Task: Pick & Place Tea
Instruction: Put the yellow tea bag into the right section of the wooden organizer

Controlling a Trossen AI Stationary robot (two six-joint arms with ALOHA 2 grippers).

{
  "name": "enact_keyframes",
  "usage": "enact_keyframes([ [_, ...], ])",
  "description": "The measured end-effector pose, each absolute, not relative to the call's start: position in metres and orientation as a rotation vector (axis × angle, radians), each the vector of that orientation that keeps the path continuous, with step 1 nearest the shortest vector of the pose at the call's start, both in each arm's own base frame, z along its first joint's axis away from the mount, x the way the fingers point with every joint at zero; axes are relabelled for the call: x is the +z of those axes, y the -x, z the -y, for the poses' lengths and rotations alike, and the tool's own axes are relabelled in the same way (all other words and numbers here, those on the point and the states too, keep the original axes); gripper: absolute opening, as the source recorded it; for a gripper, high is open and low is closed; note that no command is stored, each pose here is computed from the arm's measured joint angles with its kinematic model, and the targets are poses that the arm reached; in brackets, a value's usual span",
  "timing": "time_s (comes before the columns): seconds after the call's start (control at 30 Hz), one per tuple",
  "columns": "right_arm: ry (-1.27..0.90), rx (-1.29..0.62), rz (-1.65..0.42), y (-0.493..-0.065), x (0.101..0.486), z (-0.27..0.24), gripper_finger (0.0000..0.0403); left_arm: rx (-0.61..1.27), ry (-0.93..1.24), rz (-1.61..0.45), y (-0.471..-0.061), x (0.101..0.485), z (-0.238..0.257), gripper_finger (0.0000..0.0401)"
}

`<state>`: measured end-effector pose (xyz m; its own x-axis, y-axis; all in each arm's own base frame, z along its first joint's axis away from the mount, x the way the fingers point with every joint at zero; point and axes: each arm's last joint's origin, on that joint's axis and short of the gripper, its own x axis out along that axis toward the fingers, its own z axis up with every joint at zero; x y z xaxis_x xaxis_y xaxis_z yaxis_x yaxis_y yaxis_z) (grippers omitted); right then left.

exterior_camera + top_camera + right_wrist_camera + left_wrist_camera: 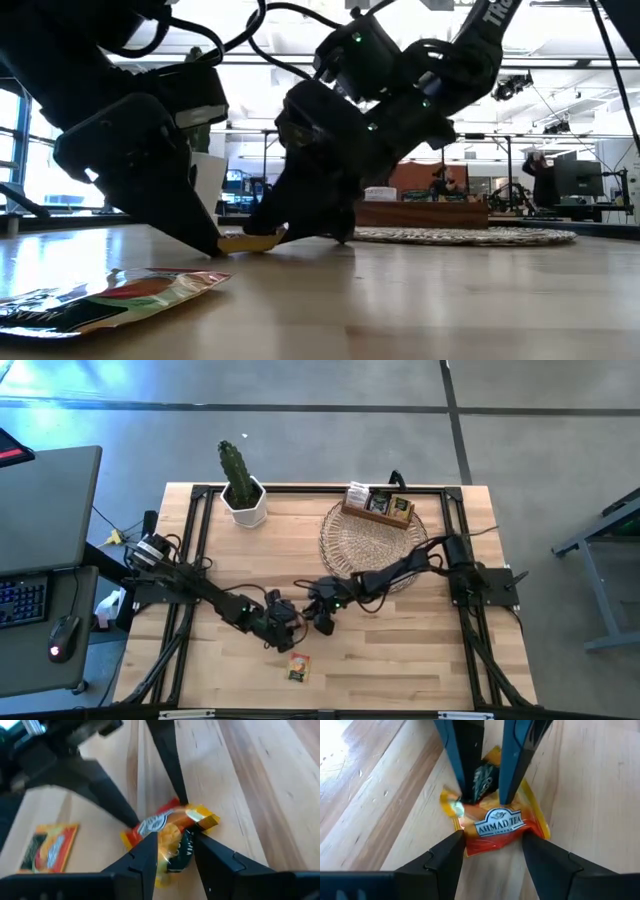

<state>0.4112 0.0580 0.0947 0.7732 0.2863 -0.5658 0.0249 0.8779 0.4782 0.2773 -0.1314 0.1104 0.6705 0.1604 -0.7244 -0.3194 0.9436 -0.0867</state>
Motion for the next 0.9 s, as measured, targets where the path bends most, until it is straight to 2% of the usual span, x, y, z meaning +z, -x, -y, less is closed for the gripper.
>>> enact_keyframes([
  [0.17, -0.423, 0.134, -0.753, -0.404, 0.105, -0.053, 0.0100, 0.272, 0.228, -0.800, -0.277, 0.110, 0.131, 0.0202],
  [0.4, -0.361, 0.133, -0.776, -0.400, 0.112, -0.044, 0.0010, 0.287, 0.226, -0.790, -0.277, 0.110, 0.131, 0.0202],
  [0.67, -0.300, 0.120, -0.810, -0.396, 0.117, -0.035, 0.0003, 0.304, 0.220, -0.780, -0.278, 0.109, 0.130, 0.0202],
  [0.8, -0.220, 0.050, -0.828, -0.383, 0.149, -0.019, 0.0004, 0.314, 0.218, -0.774, -0.277, 0.109, 0.130, 0.0202],
  [0.9, -0.047, -0.110, -0.855, -0.361, 0.187, -0.003, 0.0003, 0.315, 0.219, -0.769, -0.278, 0.109, 0.130, 0.0202],
])
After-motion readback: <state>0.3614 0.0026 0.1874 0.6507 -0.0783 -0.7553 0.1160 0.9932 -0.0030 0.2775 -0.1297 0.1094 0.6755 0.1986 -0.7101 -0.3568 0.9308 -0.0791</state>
